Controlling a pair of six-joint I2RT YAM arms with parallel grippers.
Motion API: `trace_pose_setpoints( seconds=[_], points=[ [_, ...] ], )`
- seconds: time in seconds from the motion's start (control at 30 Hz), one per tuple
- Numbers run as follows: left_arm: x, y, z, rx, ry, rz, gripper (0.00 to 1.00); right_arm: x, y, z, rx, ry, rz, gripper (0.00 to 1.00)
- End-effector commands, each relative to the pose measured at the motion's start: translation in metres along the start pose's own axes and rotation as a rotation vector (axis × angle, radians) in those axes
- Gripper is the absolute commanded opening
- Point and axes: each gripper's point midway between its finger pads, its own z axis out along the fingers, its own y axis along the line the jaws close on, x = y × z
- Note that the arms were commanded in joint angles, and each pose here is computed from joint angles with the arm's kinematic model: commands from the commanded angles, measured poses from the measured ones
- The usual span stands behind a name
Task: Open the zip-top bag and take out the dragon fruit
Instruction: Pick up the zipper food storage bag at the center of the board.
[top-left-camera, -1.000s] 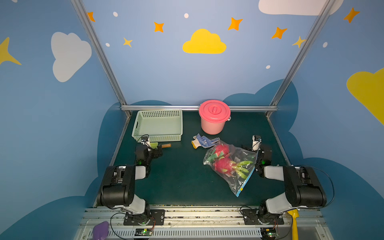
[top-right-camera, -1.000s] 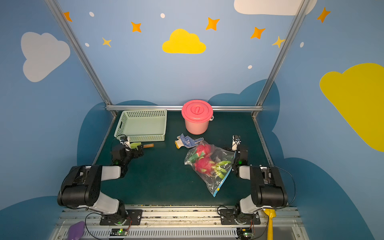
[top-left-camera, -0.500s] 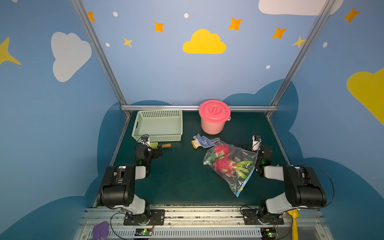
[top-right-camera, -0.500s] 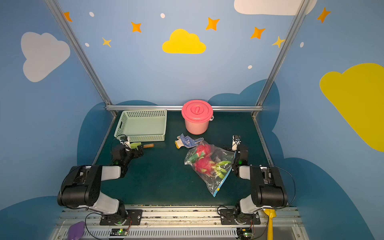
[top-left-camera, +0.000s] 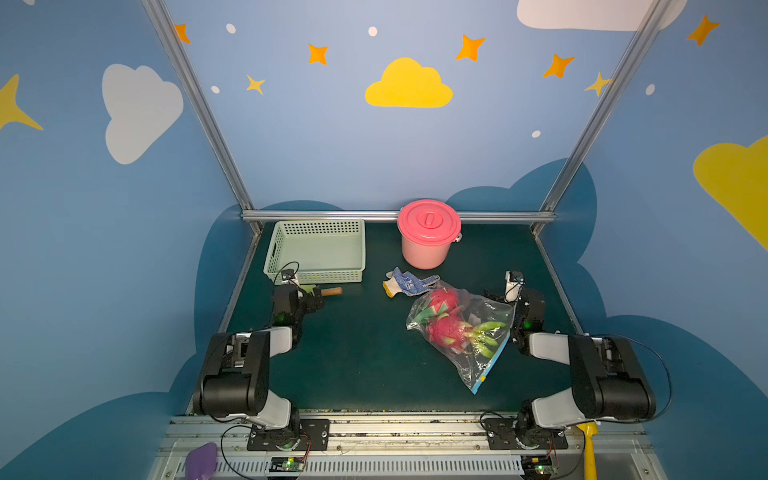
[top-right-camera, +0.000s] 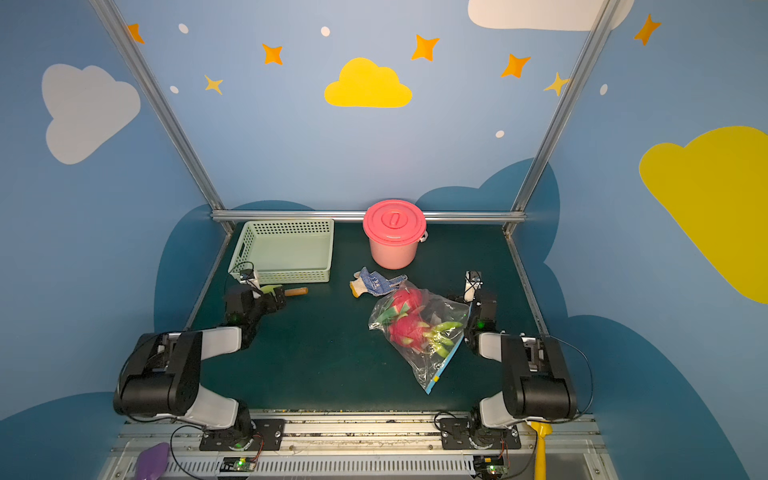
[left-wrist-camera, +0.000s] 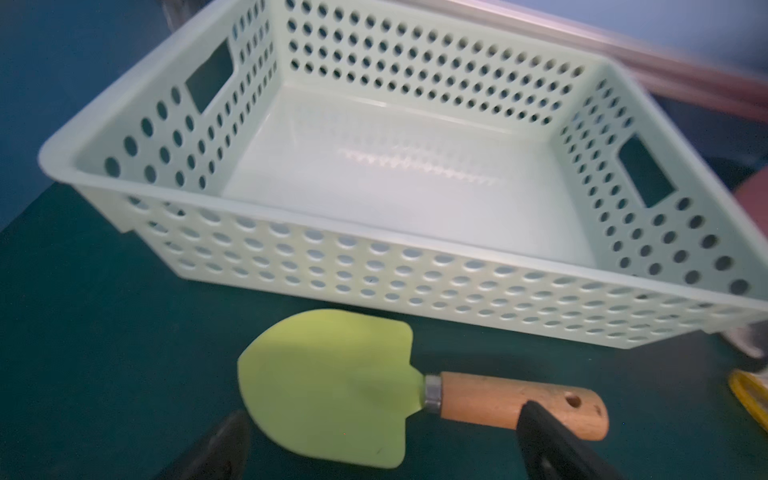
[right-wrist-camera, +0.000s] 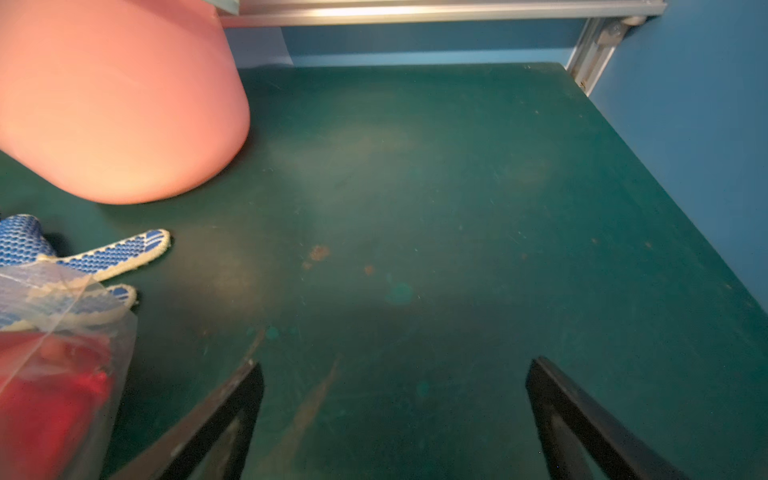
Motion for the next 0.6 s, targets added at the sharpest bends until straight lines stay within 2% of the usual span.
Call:
trace_pose_setpoints(
  seconds=[0.0,0.07,0.13,0.23,0.27,0.3,0.4,0.53,0.57],
  points=[
    [-0.022,0.023,-0.019,-0.177,0.067,-0.086,1.00,-0.034,-0.014,-0.019,0.094,-0.018,0.037,0.97],
    [-0.030,0.018,-0.035,-0.161,0.062,-0.118,1.00,-0.057,-0.024,-0.039,0.148,-0.049,0.099,0.97],
    [-0.038,0.019,-0.052,-0.177,0.050,-0.193,1.00,-0.077,-0.037,-0.061,0.220,-0.062,0.225,0.97],
    [-0.045,0.018,-0.077,-0.190,0.073,-0.312,1.00,-0.097,-0.054,-0.102,0.277,0.008,0.499,0.97],
    [-0.047,0.012,-0.083,-0.165,0.082,-0.331,1.00,-0.103,-0.049,-0.111,0.225,0.039,0.543,0.97],
    [-0.050,0.003,-0.092,-0.123,0.087,-0.337,1.00,-0.109,-0.039,-0.121,0.159,0.082,0.569,0.97],
    [-0.060,-0.036,-0.114,0.025,0.093,-0.319,1.00,-0.112,-0.013,-0.152,0.094,0.248,0.591,0.97],
    [-0.051,-0.079,-0.143,0.124,0.208,-0.231,1.00,-0.081,0.020,-0.199,0.014,0.516,0.702,0.97],
    [-0.046,-0.089,-0.150,0.150,0.242,-0.205,1.00,-0.075,0.026,-0.210,-0.004,0.552,0.714,0.97]
  ],
)
